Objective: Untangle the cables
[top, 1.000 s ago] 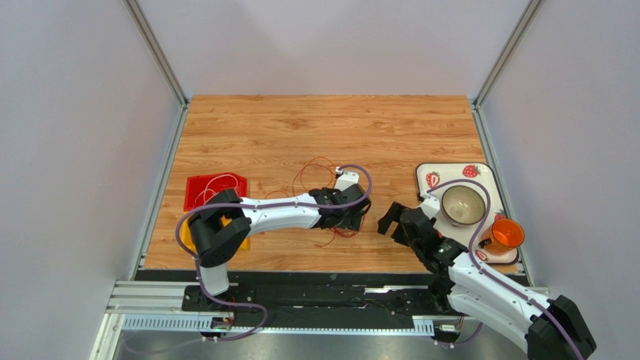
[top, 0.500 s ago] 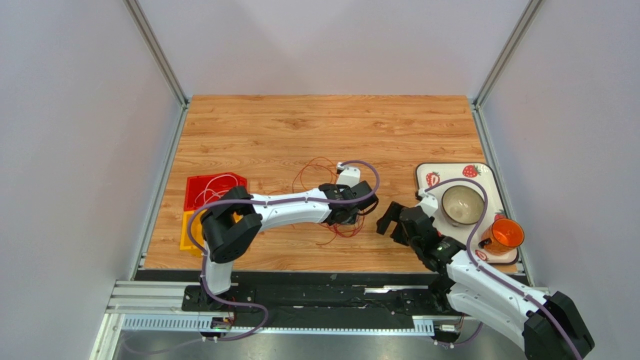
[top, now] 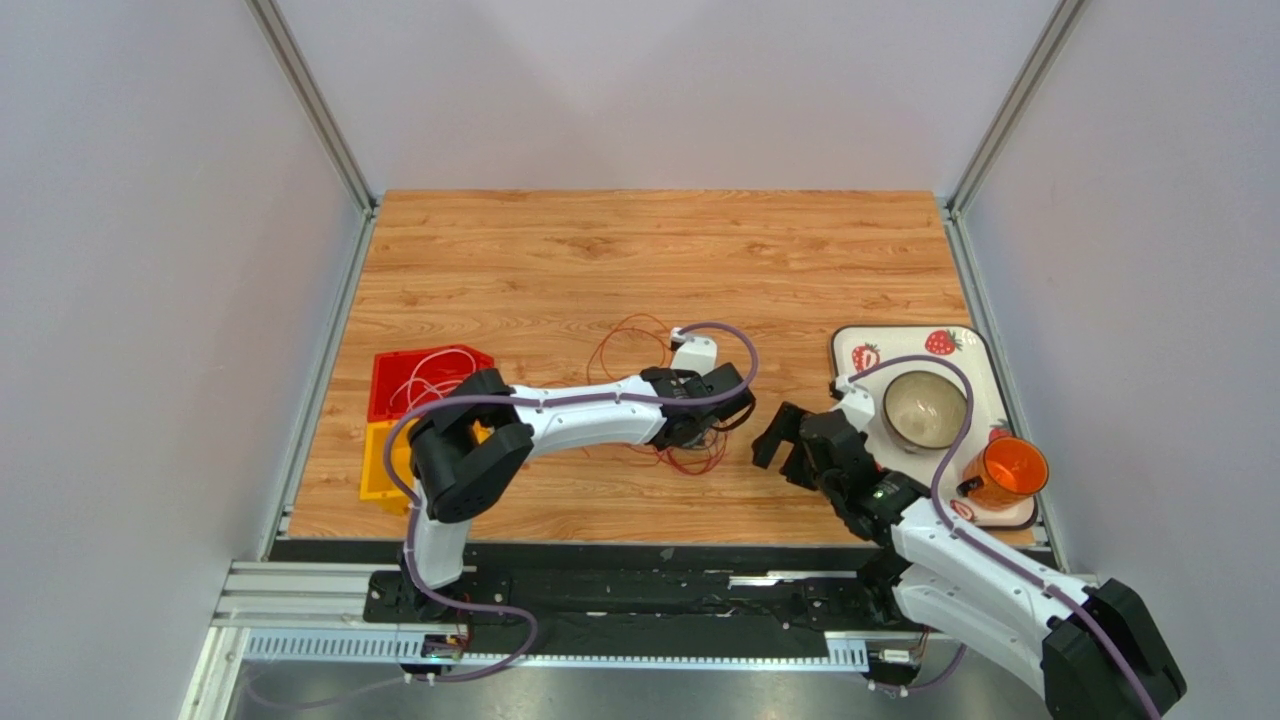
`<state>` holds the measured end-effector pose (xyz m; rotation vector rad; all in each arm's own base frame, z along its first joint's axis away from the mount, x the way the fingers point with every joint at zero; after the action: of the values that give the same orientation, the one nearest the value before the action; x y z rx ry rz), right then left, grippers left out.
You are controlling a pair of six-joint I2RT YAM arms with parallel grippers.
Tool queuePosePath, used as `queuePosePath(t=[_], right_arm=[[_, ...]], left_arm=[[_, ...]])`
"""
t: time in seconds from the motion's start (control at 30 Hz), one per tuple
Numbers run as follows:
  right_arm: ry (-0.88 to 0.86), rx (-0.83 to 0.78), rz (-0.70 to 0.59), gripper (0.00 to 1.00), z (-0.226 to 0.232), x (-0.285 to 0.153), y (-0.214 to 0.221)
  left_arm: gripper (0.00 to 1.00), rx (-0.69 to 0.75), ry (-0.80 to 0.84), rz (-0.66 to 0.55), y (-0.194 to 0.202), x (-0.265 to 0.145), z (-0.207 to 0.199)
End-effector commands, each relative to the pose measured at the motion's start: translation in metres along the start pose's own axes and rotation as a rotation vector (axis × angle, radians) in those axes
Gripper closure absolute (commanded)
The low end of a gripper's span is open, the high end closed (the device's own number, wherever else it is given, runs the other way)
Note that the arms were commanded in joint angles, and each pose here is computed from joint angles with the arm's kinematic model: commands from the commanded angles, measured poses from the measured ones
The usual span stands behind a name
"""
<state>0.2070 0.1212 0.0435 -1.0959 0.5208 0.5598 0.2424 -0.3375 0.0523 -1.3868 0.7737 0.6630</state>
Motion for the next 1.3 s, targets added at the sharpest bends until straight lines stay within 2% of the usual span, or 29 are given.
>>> queuePosePath(t=[0.0, 0.07, 0.2, 0.3, 0.43, 0.67, 0.87, 1.0, 1.13, 1.27], right_arm=[[-0.053, 0.016, -0.055, 0.03, 0.019, -0.002, -0.022], [-0.051, 0.017, -0.056, 0.03, 0.018, -0.002, -0.022], [-0.058, 0.017, -0.054, 0.03, 0.019, -0.002, -0.022], [-0.057, 0.016, -0.054, 0.03, 0.019, -0.002, -0.023], [-0.056, 0.017, -0.051, 0.03, 0.019, -0.002, -0.022], [-0.053, 0.014, -0.046, 0.03, 0.019, 0.000, -0.023], [-0.053, 0.013, -0.040, 0.04, 0.019, 0.000, -0.021], [-0.056, 0.013, -0.042, 0.04, 0.020, 0.000, -0.022], [-0.058, 0.013, -0.040, 0.04, 0.020, 0.000, -0.021], [-0.062, 0.017, -0.046, 0.04, 0.020, -0.001, -0.022]], left_arm=[[0.80, -0.020, -0.013, 0.021, 0.003, 0.009, 0.003], [0.79, -0.022, -0.016, 0.025, 0.006, 0.011, 0.005], [0.61, -0.027, -0.013, 0.014, 0.004, 0.008, 0.007], [0.60, -0.021, -0.012, 0.012, 0.005, 0.008, 0.007], [0.71, -0.020, -0.010, 0.016, 0.006, 0.011, 0.006], [0.80, -0.013, -0.003, 0.018, 0.008, 0.016, 0.002], [1.00, -0.008, -0.015, 0.020, 0.008, 0.019, 0.005], [1.00, 0.014, -0.010, 0.008, 0.002, 0.016, 0.005], [1.00, 0.011, 0.038, -0.044, -0.023, -0.013, 0.004], [1.00, -0.006, 0.116, -0.149, -0.074, -0.078, 0.012]])
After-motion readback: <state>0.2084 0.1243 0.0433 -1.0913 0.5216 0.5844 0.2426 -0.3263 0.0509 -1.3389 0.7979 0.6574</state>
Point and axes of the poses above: each gripper's point midway between its finger pads, its own x axis out along the fingers, its own z axis along the line the jaws close on, y = z × x, the point moved 1 cm from there along -x, back along the fingers, and after that the axes turned 4 degrees about -x, right-handed, at the moved point
